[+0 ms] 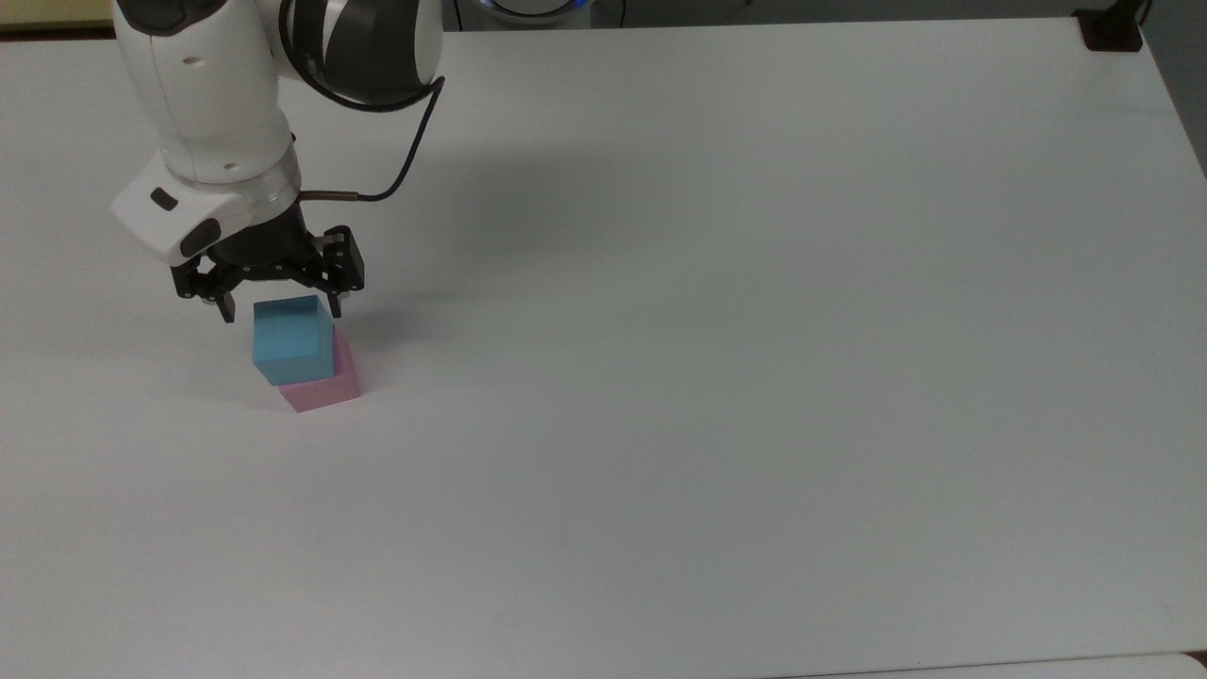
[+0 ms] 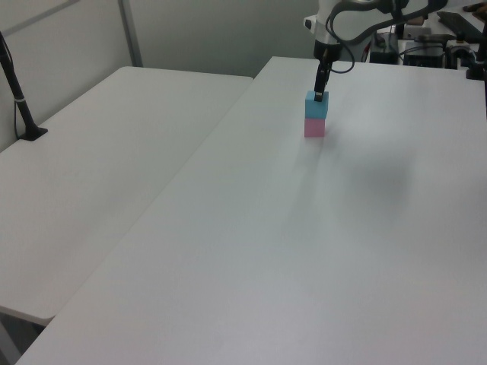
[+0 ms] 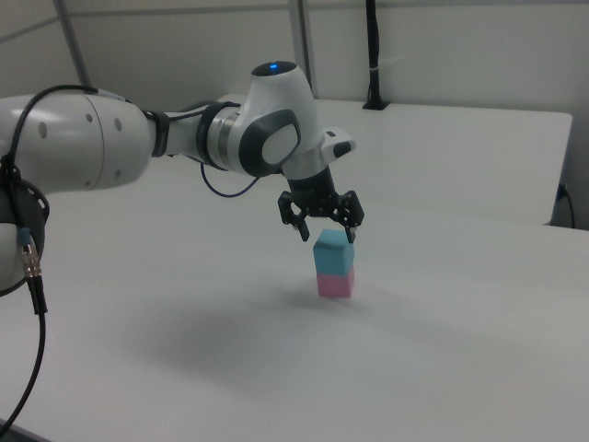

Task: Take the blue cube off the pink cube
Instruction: 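Close the gripper on the light-blue cube, then lift the light-blue cube up and move it off the pink cube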

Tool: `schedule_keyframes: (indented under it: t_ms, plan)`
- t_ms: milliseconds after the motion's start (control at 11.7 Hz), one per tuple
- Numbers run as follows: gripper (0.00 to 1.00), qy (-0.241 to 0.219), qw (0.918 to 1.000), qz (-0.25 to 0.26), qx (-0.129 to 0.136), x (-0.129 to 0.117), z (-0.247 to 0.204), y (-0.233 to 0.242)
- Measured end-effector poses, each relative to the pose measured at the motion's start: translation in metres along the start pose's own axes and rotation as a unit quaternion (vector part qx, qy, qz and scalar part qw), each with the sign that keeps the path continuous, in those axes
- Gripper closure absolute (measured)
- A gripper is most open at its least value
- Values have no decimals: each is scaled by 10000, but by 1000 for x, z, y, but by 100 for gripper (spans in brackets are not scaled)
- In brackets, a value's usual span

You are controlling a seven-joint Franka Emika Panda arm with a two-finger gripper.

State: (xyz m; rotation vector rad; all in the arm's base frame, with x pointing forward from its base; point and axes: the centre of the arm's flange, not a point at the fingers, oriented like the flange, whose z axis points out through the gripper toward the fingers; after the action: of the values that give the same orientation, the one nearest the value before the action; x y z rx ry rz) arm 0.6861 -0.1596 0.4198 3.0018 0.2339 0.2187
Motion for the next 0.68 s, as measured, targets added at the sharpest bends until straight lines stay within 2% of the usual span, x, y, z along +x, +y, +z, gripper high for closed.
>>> schedule_keyframes:
  t_ms: [256, 427, 513, 598, 684]
  plan:
    - [0, -56, 10000, -17, -41, 0, 17, 3]
    - [4, -102, 9999, 25, -23, 0, 24, 1]
    - [17, -124, 9997, 196, -9, 1, 28, -2]
    - [36, -129, 9991, 400, 2, 2, 29, -5]
    - [43, -94, 9988, 489, -4, 4, 26, -7]
